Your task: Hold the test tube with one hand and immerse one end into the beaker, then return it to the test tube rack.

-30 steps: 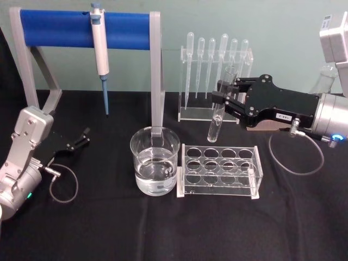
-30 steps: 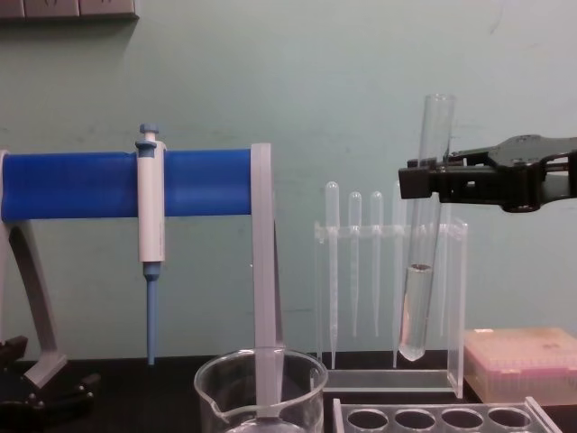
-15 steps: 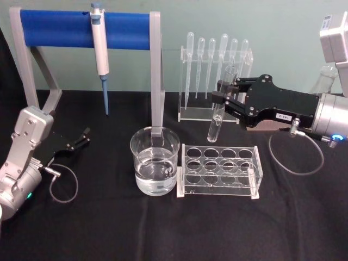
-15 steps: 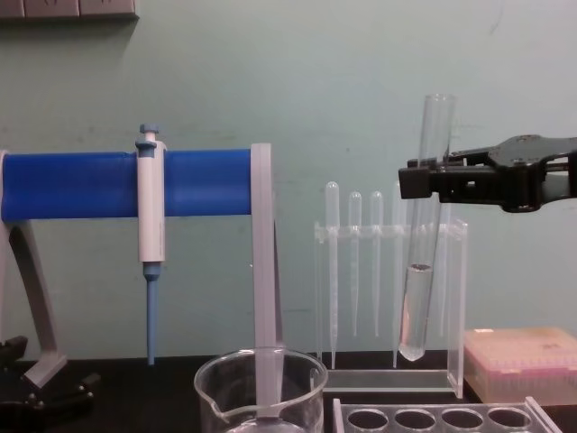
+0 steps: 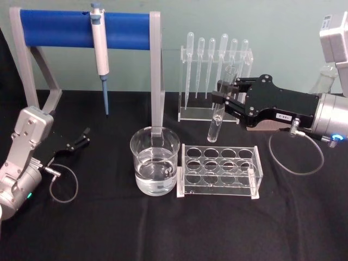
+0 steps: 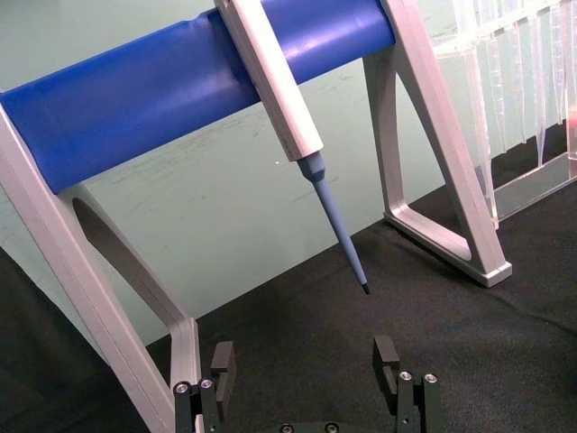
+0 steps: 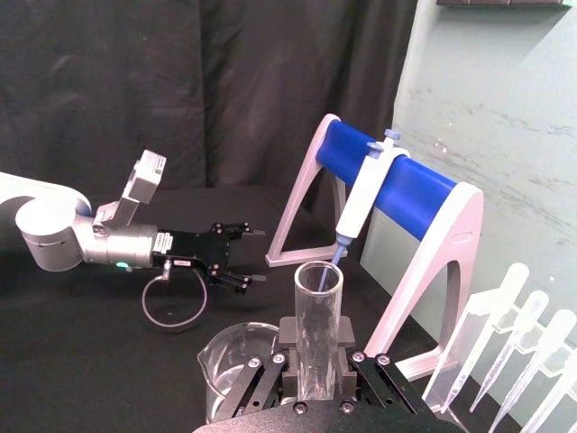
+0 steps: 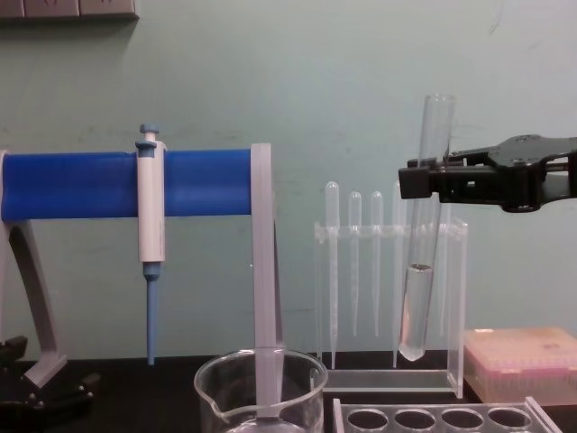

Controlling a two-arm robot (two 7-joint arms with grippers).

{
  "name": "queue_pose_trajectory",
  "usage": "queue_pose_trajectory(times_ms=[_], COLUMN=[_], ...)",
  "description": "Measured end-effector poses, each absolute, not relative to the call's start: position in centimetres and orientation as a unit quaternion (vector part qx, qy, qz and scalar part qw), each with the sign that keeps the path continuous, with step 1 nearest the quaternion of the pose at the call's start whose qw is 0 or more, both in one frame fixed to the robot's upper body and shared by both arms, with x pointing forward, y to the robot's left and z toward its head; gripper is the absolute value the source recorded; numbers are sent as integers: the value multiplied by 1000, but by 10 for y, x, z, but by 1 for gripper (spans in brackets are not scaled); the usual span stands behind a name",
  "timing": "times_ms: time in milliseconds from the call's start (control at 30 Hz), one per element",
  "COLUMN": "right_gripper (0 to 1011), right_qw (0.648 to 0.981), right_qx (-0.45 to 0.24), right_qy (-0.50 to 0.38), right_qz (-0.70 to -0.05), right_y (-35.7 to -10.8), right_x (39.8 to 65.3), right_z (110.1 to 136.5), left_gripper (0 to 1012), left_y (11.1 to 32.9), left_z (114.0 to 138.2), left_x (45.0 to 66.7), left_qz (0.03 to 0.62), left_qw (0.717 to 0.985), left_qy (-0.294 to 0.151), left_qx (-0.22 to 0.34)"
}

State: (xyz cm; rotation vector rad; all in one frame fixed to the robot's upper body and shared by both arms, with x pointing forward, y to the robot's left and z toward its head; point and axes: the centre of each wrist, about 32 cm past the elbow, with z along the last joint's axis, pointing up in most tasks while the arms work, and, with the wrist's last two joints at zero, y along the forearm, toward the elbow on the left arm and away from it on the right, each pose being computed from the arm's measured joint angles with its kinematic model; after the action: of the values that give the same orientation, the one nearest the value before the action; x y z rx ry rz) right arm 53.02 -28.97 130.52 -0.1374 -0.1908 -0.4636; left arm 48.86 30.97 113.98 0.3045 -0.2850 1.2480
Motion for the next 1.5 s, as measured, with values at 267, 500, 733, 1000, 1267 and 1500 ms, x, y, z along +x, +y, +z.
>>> queue_pose_trajectory(times_ms=[267, 500, 733, 1000, 1267, 1500], right_gripper=[236, 236, 236, 236, 236, 236], right_qw=[967, 969, 971, 976, 981, 982], right_qx=[-62, -50, -37, -26, -26, -34], right_qy=[-94, -94, -98, -100, -93, -87], right_qz=[-227, -224, -216, -192, -170, -165], right_y=[-288, -281, -271, -250, -230, -221], right_x=[532, 535, 537, 539, 541, 546], right_z=[1308, 1315, 1323, 1328, 1323, 1314], left_gripper=[1000, 1000, 1000, 1000, 1000, 1000], left_y=[310, 310, 310, 310, 310, 310], left_z=[1140, 1140, 1140, 1140, 1140, 1140], left_x=[489, 489, 489, 489, 489, 489], left_qz=[580, 580, 580, 580, 580, 580], left_qw=[791, 791, 791, 791, 791, 791], left_qy=[-132, -132, -132, -132, -132, -132], left_qx=[141, 141, 141, 141, 141, 141])
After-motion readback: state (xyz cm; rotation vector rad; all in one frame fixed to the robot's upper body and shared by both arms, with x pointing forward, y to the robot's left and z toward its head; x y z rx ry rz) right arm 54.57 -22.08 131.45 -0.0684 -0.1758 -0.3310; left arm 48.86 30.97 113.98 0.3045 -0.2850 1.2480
